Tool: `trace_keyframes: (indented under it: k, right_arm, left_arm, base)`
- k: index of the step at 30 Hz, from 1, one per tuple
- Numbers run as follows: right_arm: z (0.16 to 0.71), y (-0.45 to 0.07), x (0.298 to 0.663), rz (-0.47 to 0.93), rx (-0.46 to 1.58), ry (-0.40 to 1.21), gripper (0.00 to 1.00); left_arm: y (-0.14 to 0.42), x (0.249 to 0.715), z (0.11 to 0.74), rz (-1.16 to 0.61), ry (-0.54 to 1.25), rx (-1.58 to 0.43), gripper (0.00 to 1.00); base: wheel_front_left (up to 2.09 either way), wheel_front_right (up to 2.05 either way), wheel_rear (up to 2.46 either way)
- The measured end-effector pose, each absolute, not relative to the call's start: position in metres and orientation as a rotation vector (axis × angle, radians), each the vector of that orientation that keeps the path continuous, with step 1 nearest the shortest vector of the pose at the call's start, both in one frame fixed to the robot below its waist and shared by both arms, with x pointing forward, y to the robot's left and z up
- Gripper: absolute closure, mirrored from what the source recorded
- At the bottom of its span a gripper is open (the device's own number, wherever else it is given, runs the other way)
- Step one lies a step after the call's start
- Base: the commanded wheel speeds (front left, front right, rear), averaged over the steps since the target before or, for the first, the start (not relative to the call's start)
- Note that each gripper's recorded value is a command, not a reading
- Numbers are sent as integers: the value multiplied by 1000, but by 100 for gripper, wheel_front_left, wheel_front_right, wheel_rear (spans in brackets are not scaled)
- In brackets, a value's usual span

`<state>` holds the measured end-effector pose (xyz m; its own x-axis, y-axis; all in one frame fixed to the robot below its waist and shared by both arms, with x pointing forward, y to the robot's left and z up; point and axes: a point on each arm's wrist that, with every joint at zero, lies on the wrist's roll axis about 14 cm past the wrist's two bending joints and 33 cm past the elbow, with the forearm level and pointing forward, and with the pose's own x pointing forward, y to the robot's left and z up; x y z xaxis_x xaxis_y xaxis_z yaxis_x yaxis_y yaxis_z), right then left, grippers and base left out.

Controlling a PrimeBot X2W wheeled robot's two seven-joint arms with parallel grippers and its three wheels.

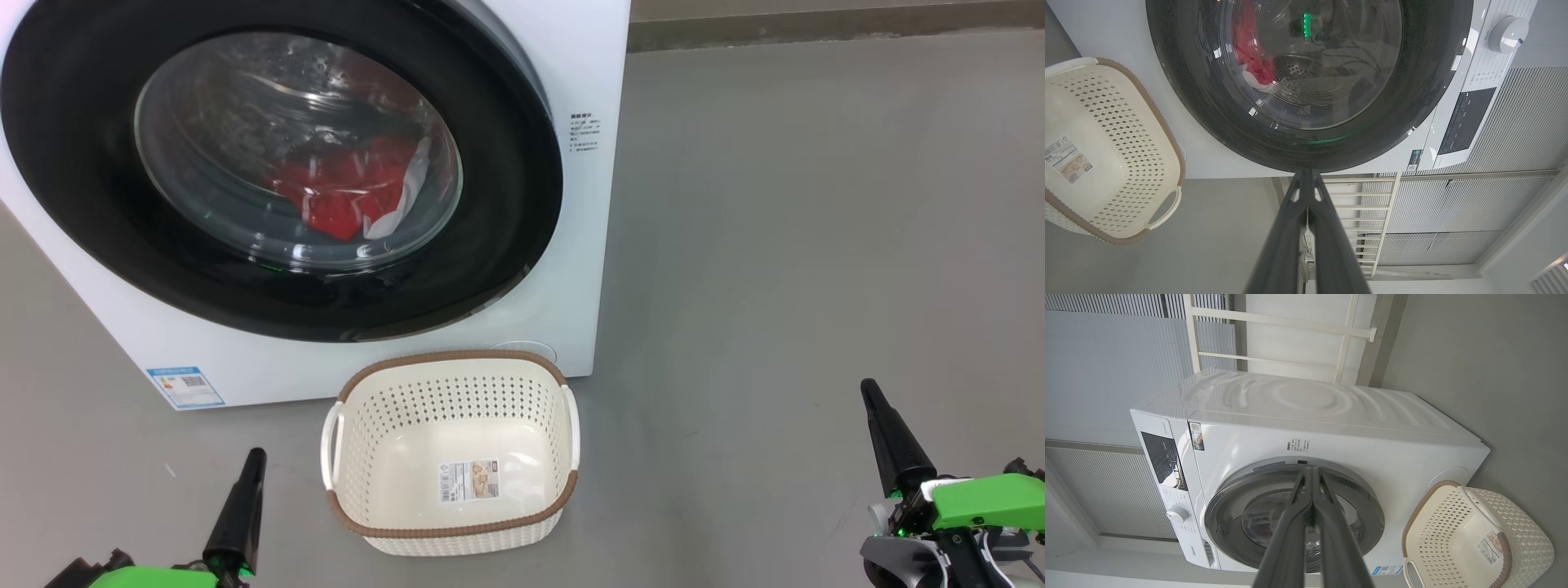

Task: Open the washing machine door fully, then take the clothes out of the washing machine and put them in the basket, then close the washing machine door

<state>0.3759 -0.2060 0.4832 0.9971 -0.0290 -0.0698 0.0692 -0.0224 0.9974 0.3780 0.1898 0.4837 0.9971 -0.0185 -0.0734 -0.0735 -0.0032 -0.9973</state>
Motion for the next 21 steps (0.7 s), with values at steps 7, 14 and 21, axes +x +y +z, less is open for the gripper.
trace_keyframes:
  k: [7,14,21]
  right_arm:
    - [483,-206,376,-78,1591,31,100]
    - [476,-205,373,-95,1597,47,0]
    - [442,-195,356,-173,1618,136,0]
  left_arm:
    - [190,378,484,43,72,-1574,100]
    - [189,376,477,59,88,-1577,0]
    - [183,359,446,134,167,-1594,0]
  base:
    - [0,0,0]
    - [0,0,0]
    - [0,0,0]
